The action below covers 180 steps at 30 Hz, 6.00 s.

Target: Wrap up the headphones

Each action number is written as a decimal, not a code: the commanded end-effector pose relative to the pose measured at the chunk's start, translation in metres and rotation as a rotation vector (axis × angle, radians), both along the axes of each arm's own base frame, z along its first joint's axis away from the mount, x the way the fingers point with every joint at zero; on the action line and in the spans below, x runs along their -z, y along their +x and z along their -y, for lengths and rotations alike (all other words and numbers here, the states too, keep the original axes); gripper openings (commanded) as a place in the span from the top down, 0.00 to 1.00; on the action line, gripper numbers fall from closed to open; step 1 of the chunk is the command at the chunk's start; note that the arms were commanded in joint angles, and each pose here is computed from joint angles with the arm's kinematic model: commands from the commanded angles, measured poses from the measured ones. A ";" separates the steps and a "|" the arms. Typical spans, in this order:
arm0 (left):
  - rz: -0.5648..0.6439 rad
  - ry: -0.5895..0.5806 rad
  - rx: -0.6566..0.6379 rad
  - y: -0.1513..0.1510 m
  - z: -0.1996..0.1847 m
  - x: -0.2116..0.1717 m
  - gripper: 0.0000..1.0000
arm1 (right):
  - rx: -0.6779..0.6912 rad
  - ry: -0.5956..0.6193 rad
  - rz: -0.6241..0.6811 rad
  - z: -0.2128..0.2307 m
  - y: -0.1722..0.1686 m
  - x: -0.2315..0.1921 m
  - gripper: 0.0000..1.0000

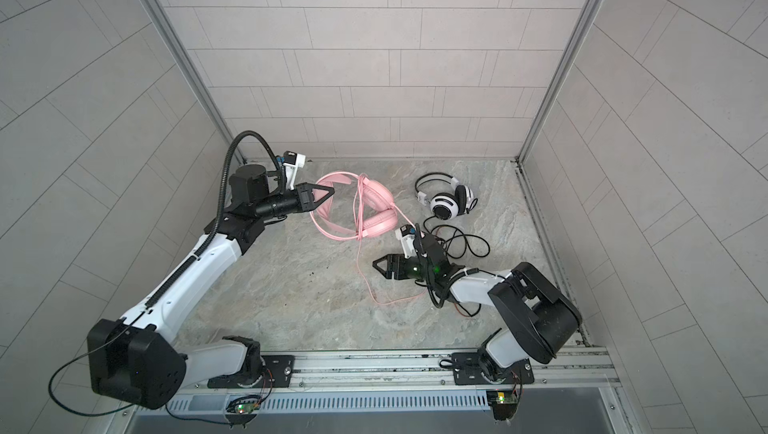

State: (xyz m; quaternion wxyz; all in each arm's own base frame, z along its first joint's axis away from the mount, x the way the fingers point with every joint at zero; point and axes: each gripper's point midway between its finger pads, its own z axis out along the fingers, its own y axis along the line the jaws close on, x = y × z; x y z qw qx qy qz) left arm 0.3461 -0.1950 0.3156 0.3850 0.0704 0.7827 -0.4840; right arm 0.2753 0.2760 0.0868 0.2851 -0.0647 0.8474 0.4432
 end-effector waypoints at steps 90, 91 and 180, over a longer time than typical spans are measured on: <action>0.176 -0.222 -0.261 0.089 -0.050 -0.105 1.00 | -0.067 -0.267 0.570 -0.047 -0.090 -0.059 1.00; 0.168 -0.204 -0.271 0.089 -0.052 -0.100 1.00 | -0.047 -0.257 0.575 -0.040 -0.090 -0.062 1.00; -0.135 0.186 0.555 -0.084 0.058 0.070 1.00 | 0.269 -0.650 0.705 0.062 0.093 -0.210 1.00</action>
